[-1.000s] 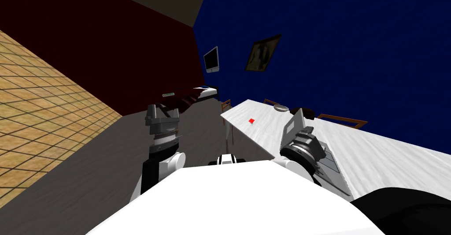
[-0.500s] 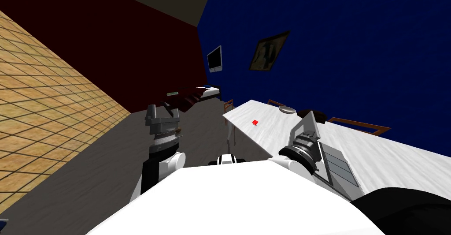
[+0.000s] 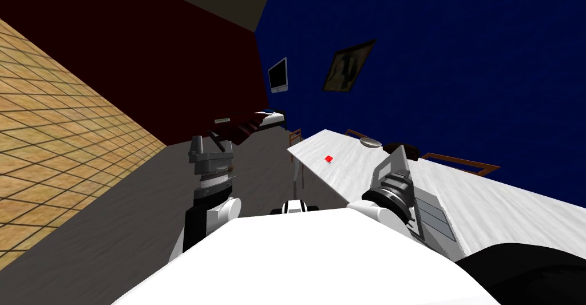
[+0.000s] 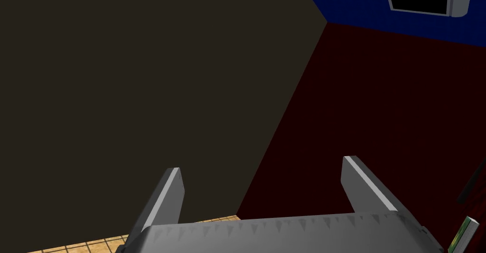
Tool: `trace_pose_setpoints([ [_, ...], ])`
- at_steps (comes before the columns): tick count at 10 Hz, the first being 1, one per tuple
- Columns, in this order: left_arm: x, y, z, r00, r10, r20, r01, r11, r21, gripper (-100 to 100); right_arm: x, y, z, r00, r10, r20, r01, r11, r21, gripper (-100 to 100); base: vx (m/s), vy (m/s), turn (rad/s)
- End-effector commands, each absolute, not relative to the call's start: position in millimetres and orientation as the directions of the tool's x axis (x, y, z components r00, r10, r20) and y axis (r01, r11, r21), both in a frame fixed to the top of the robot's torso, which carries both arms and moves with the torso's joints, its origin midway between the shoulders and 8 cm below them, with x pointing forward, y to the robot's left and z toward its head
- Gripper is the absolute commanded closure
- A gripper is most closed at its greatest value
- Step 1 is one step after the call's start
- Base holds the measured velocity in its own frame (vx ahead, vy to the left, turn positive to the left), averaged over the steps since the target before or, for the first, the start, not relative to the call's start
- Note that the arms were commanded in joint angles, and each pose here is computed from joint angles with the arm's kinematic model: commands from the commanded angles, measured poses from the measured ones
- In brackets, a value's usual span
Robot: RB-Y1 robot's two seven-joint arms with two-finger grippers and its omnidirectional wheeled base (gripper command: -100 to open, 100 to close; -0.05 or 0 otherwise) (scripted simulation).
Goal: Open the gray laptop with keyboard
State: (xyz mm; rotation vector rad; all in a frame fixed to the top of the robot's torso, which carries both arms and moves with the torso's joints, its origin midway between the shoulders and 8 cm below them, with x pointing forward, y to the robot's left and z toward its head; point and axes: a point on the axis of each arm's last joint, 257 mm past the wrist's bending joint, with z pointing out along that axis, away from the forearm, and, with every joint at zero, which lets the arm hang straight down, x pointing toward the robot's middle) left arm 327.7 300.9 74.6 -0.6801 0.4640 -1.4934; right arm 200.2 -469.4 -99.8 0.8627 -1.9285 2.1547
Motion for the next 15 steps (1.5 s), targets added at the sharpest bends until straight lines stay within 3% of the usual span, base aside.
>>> trace_pose_setpoints([
  [1,327.7,300.9,74.6,0.046,-0.991,0.126,0.745,-0.05,-0.665,0,206.2,-464.1,-105.9,-0.867,-0.312,0.389,-0.371,-0.117,-0.921,100,-0.09,-0.071,-0.031],
  [15,327.7,300.9,74.6,0.046,-0.991,0.127,0.745,-0.05,-0.665,0,249.0,-438.0,-141.8,-0.907,-0.421,0.007,-0.064,0.119,-0.991,100,-0.061,-0.048,-0.047],
])
